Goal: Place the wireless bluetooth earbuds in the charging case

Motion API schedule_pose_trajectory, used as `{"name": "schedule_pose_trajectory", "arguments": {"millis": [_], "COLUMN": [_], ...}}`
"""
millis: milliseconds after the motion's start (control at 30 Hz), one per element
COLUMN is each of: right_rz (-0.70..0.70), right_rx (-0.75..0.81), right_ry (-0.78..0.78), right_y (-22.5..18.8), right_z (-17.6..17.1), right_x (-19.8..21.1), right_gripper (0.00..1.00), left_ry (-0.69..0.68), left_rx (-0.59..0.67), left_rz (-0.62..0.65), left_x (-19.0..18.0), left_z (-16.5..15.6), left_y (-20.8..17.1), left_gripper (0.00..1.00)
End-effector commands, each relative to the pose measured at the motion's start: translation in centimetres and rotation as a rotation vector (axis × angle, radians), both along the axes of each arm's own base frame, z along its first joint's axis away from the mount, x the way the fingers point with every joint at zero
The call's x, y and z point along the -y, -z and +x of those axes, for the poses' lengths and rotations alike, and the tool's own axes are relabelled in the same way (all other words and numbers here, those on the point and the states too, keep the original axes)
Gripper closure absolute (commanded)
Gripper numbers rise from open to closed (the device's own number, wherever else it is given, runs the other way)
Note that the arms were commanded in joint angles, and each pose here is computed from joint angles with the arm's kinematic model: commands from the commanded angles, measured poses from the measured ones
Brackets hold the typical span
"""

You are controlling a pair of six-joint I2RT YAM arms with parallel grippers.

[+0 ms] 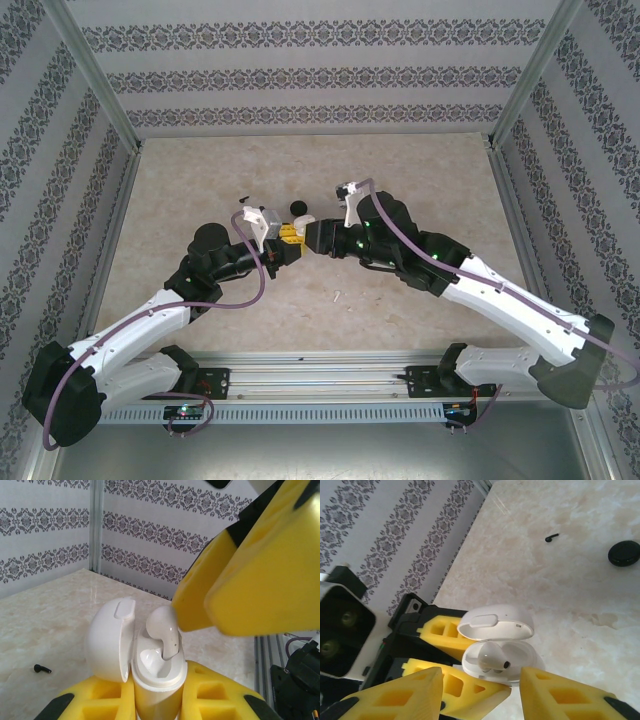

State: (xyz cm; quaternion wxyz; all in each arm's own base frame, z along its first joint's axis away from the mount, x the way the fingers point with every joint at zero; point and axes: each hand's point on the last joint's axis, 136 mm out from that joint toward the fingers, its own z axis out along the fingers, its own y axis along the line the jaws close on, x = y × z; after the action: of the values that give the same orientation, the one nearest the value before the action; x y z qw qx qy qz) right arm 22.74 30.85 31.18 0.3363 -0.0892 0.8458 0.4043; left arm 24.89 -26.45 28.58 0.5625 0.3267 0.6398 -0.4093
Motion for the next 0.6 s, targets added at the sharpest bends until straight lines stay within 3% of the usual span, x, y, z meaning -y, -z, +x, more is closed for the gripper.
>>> {"name": "schedule_pose_trajectory", "arguments": {"millis": [0, 567], "right_rz": [0.008, 0.002], "right_rx": [0.013, 0.008], "right_ry": [0.007, -0.026], "right_y": [-1.3, -1.3], "right_z": [0.5, 1.2], "right_x": [0.1, -0.9], "right_gripper": [0.53, 0.51], "left_ry": [0.029, 0.037], "left_rx": [0.069, 0.064], "left_rz": [-0.039, -0.039], "left_x": [0.2, 0.3], "left_z": [-0.7, -0.9], "left_y": [-2.3, -2.1], "left_gripper": [0.91, 0.91]}}
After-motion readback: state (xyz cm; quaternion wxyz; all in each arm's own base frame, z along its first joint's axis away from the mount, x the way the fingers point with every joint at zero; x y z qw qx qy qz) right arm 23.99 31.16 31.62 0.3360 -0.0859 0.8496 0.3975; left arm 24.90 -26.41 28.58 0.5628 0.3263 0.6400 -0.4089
